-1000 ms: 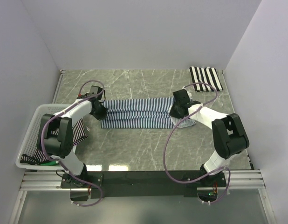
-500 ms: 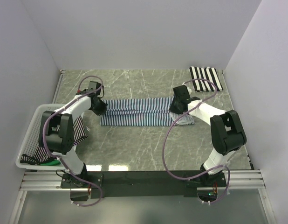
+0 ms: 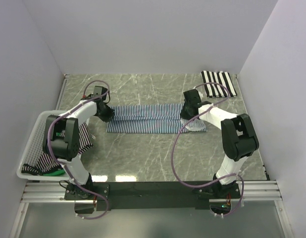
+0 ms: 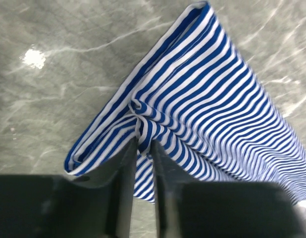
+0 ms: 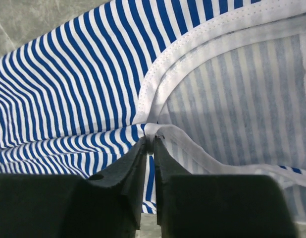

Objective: Fold and stack the tank tops
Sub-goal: Fold the tank top

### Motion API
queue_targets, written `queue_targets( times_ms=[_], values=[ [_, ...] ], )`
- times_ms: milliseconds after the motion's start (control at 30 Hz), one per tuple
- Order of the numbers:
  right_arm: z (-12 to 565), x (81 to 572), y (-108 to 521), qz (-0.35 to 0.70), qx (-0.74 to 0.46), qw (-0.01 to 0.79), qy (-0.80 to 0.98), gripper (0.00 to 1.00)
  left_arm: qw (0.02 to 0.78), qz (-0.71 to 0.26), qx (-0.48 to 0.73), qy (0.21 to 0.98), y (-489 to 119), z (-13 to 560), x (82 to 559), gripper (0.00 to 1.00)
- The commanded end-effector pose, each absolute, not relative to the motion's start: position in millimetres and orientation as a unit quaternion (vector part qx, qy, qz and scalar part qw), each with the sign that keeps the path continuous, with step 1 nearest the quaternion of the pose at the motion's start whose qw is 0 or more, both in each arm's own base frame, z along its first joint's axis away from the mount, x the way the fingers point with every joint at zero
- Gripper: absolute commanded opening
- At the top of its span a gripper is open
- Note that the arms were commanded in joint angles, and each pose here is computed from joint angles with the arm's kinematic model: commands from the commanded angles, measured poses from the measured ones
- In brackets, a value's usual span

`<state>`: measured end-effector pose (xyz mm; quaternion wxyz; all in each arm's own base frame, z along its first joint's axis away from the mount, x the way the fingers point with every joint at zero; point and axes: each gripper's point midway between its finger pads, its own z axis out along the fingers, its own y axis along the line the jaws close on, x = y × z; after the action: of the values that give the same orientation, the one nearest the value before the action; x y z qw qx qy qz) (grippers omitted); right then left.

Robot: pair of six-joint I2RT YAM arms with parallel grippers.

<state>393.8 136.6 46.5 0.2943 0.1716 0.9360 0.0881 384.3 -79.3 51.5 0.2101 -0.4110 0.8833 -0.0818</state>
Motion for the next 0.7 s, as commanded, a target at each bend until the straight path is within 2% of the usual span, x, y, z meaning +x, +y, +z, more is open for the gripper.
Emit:
queue_targets(
  times_ms=[0, 33, 200, 333, 467, 667],
  values=[
    [64, 412, 132, 0.085, 0.171, 0.321, 0.928, 0.19, 0.242, -0.111, -0.400, 0.877, -83, 71, 404, 0.30],
    [66, 412, 130, 0.083, 0.172, 0.323, 0.927, 0.28, 0.250, -0.117, -0.397, 0.875, -84, 77, 406, 0.38],
    [94, 418, 122, 0.081, 0.173, 0.354, 0.916, 0.38, 0.283, -0.134, -0.387, 0.867, -83, 103, 412, 0.51],
    [130, 415, 109, 0.074, 0.175, 0.383, 0.904, 0.38, 0.310, -0.154, -0.370, 0.862, -86, 131, 414, 0.52],
    [136, 392, 87, 0.069, 0.197, 0.393, 0.895, 0.38, 0.315, -0.179, -0.332, 0.871, -114, 140, 401, 0.50],
    [121, 345, 41, 0.060, 0.255, 0.392, 0.882, 0.36, 0.279, -0.207, -0.257, 0.902, -183, 112, 364, 0.43]
  ],
)
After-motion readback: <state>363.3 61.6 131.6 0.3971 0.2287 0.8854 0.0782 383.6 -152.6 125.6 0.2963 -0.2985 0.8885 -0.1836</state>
